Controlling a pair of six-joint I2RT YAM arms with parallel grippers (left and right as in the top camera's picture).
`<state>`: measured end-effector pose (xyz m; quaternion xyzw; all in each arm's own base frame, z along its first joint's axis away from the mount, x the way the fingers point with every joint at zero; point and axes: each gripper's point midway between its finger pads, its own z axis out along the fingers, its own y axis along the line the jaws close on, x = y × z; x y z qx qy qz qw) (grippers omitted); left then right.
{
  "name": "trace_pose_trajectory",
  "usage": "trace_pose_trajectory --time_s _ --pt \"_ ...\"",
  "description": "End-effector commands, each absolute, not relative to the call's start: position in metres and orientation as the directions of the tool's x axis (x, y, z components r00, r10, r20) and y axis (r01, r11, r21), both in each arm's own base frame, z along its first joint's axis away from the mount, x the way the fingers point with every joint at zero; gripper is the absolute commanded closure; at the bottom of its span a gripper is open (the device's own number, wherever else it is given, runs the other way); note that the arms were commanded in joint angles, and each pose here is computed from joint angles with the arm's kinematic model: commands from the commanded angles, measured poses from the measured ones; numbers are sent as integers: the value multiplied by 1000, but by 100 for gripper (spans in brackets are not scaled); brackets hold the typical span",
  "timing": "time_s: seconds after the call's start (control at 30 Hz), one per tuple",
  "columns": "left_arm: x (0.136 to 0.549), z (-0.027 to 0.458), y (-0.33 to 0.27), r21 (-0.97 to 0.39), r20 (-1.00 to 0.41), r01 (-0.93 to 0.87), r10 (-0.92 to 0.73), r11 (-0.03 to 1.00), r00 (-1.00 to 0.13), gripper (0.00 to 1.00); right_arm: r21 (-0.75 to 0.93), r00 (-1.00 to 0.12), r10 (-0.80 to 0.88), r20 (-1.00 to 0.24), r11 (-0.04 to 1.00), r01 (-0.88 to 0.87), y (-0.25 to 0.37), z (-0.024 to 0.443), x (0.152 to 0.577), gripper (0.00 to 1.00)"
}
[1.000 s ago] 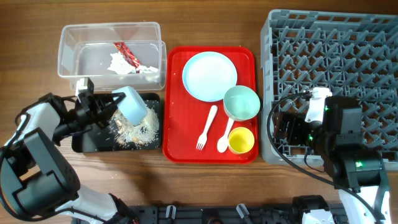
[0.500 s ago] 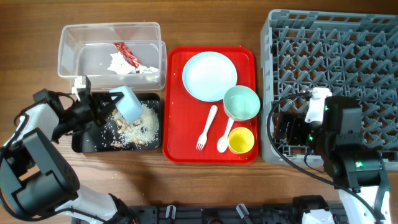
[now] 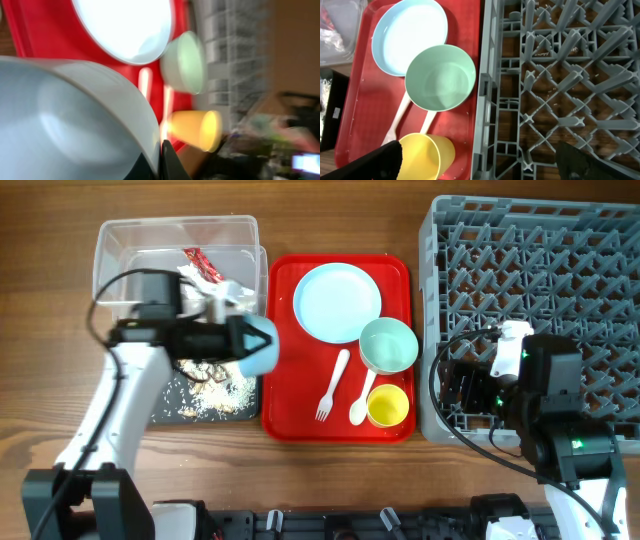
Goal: Sort waste into correct bins and load items into the dishwasher rack
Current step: 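Set the empty blue bowl back on the red tray with the left gripper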
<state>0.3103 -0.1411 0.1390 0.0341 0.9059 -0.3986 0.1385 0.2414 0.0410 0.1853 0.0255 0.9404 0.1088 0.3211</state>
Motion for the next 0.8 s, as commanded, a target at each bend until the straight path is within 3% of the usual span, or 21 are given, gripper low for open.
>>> trace_pose_trajectory --time_s 0.0,0.1,0.33,0.47,0.6,0.77 --pt "314 123 -166 -472 -377 267 81 840 -923 96 221 -778 109 -619 974 -39 42 195 244 1" --pt "308 105 -192 -285 -406 298 167 911 -898 96 221 -778 110 -619 974 -39 42 195 243 0" --pt "309 54 -228 -204 -381 372 277 905 -882 96 221 -778 109 -619 974 -39 42 195 243 0" --pt "314 54 -232 -211 -400 376 271 902 -875 80 221 -778 109 -618 974 -39 42 195 243 0" --pt "305 70 -245 -296 -404 407 273 864 -873 70 220 -779 108 -618 975 -39 42 194 243 0" --pt "276 146 -275 -515 -477 486 234 706 -847 58 221 -778 109 -618 975 -39 42 195 243 0"
